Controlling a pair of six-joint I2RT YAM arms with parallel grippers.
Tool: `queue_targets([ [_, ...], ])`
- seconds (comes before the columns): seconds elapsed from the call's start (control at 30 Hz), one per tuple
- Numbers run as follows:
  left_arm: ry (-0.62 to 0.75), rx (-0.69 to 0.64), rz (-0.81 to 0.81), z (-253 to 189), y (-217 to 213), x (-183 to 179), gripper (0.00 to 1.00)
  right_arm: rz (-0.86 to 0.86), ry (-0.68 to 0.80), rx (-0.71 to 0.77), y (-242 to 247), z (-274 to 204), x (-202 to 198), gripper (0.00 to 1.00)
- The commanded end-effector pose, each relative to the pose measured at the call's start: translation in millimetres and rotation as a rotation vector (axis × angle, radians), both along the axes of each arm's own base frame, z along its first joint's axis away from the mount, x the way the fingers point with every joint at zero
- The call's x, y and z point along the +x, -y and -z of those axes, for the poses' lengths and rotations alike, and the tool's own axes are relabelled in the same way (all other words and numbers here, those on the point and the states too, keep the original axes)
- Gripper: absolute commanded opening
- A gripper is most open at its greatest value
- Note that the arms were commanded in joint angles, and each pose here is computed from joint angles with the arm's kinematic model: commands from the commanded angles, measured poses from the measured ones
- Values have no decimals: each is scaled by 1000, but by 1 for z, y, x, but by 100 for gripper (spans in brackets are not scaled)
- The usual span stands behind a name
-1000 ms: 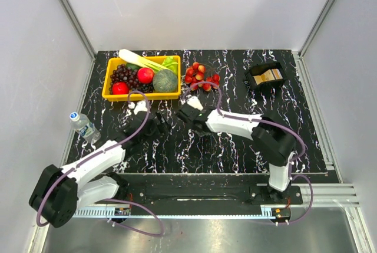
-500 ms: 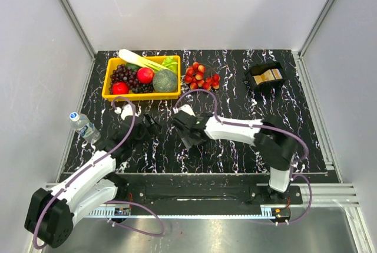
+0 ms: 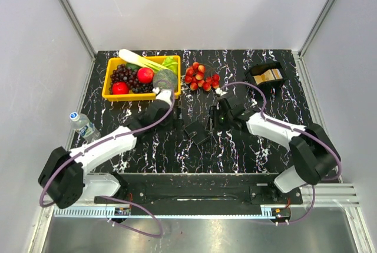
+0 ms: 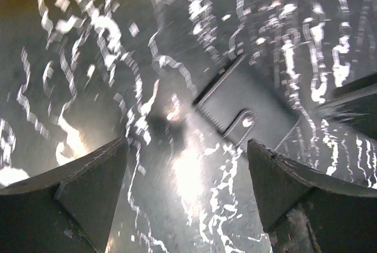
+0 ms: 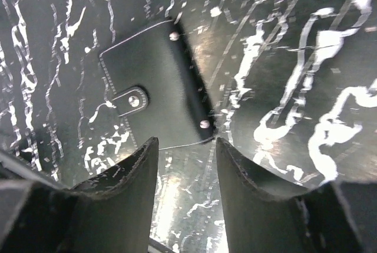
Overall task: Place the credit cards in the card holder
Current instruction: Turn over the card holder at the center of the board.
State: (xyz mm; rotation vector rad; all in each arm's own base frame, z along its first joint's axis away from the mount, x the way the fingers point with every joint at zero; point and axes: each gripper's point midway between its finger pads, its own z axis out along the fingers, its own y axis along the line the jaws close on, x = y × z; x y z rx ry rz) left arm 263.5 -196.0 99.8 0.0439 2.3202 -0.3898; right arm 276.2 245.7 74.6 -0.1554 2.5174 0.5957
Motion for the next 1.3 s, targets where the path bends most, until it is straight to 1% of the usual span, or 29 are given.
queue_targets([
  [0.0, 161, 55, 316, -35, 46, 26, 86, -98, -42, 191, -38, -7, -3, 46],
  [0.07, 153, 43, 440, -33, 68, 25, 86, -100, -53, 201, -37, -3, -1, 45],
  [0.13, 141, 52, 512, -25, 81, 29, 84, -107, -51, 215, -38, -3, 0, 44],
  [0.2, 105, 72, 567, -11, 90, 30, 82, -127, -39, 219, -40, -5, 0, 42],
  [0.23, 89, 96, 582, -4, 91, 32, 80, -133, -32, 217, -41, -6, 1, 38],
  [0.27, 73, 112, 592, 4, 91, 33, 80, -140, -34, 215, -41, -4, 1, 36],
  [0.4, 46, 135, 654, 17, 98, 31, 79, -147, -48, 210, -43, 1, 3, 36],
  [0.57, 1, 172, 700, 38, 102, 20, 77, -160, -63, 236, -48, 1, 6, 36],
  [0.63, -2, 191, 729, 44, 105, 18, 71, -160, -69, 235, -49, 4, 8, 36],
  [0.7, -13, 200, 747, 49, 108, 13, 68, -166, -83, 238, -52, 7, 9, 35],
  [0.77, -21, 205, 758, 52, 110, 10, 63, -168, -94, 243, -53, 9, 10, 34],
  [0.87, -43, 218, 760, 61, 107, 6, 58, -170, -111, 251, -57, 14, 11, 33],
  [0.9, -55, 220, 764, 65, 106, 4, 56, -167, -116, 249, -57, 16, 12, 31],
  [1.07, -103, 213, 793, 76, 106, -9, 56, -157, -171, 226, -56, 37, 8, 28],
  [1.2, -136, 207, 827, 84, 105, -25, 57, -66, -215, 133, -40, 63, 8, 27],
  [1.27, -153, 201, 845, 89, 107, -32, 52, -34, -229, 96, -33, 73, 8, 25],
])
